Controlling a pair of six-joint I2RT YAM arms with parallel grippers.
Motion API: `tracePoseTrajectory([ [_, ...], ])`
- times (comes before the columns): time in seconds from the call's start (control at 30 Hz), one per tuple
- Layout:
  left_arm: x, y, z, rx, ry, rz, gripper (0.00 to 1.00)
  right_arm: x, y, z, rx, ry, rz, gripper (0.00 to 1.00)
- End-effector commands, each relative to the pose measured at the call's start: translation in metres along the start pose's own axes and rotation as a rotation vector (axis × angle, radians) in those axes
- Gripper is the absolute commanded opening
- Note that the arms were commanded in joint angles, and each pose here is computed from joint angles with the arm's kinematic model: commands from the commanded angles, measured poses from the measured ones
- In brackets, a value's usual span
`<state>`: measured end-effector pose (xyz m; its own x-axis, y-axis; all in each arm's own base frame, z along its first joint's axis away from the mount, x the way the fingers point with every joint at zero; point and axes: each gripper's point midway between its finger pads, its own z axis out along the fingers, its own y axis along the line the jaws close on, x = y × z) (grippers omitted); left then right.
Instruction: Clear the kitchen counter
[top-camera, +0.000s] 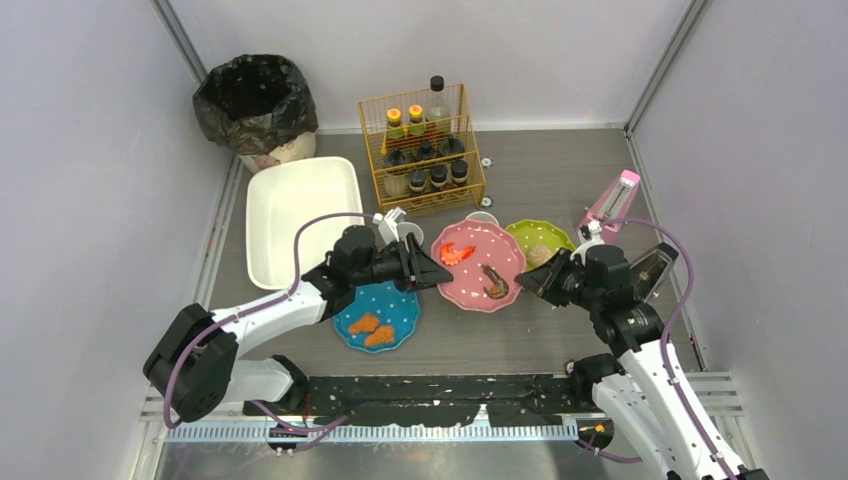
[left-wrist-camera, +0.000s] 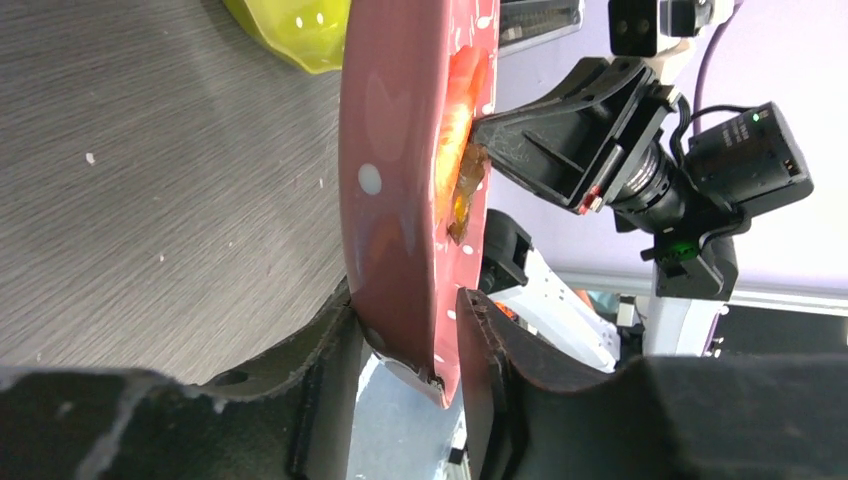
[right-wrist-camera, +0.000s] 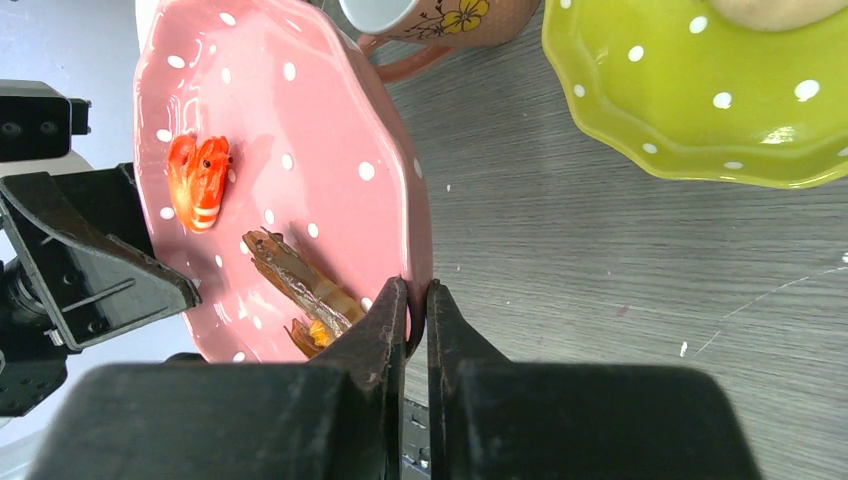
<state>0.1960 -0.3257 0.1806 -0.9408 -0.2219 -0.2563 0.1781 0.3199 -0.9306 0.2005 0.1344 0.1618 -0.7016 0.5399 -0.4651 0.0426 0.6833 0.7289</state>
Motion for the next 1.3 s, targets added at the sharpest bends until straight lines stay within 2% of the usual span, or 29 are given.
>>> tracePoseTrajectory([
  [0.0,-0.015,-0.028,0.001,0.086,-0.083,0.033,0.38,-0.045,0.062,-0.026,-0.184,-0.164,-0.009,0.05],
  [0.33,-0.026,-0.031,0.014,0.075,-0.149,-0.011,0.34,-0.052,0.068,-0.029,-0.182,-0.179,0.005,0.05],
  [0.47,-0.031,-0.039,0.020,0.085,-0.164,-0.006,0.22,-0.055,0.070,-0.029,-0.181,-0.182,0.001,0.05],
  [0.57,-0.040,-0.049,0.019,0.121,-0.205,-0.003,0.02,-0.058,0.075,-0.029,-0.189,-0.181,-0.011,0.05],
  [0.63,-0.049,-0.057,0.014,0.143,-0.245,0.006,0.00,-0.063,0.078,-0.030,-0.188,-0.191,-0.032,0.08],
  [0.77,-0.072,-0.072,0.003,0.165,-0.300,0.001,0.00,-0.076,0.086,-0.039,-0.170,-0.230,-0.104,0.33],
  [0.8,-0.079,-0.077,-0.002,0.173,-0.318,-0.006,0.00,-0.080,0.088,-0.042,-0.163,-0.242,-0.133,0.47],
  [0.83,-0.086,-0.078,-0.006,0.171,-0.333,-0.017,0.00,-0.082,0.089,-0.043,-0.158,-0.246,-0.145,0.55],
  [0.87,-0.095,-0.082,-0.012,0.177,-0.351,-0.022,0.00,-0.085,0.090,-0.046,-0.151,-0.257,-0.172,0.69],
  [0.93,-0.111,-0.088,-0.024,0.186,-0.391,-0.032,0.00,-0.089,0.091,-0.051,-0.140,-0.276,-0.203,0.84],
  [1.0,-0.128,-0.095,-0.039,0.190,-0.437,-0.038,0.00,-0.093,0.090,-0.055,-0.130,-0.299,-0.228,0.93],
  [1.07,-0.146,-0.103,-0.056,0.184,-0.484,-0.041,0.00,-0.096,0.090,-0.059,-0.121,-0.327,-0.247,0.98],
  [1.27,-0.208,-0.129,-0.121,0.196,-0.659,-0.043,0.00,-0.105,0.081,-0.069,-0.066,-0.387,-0.303,1.00],
])
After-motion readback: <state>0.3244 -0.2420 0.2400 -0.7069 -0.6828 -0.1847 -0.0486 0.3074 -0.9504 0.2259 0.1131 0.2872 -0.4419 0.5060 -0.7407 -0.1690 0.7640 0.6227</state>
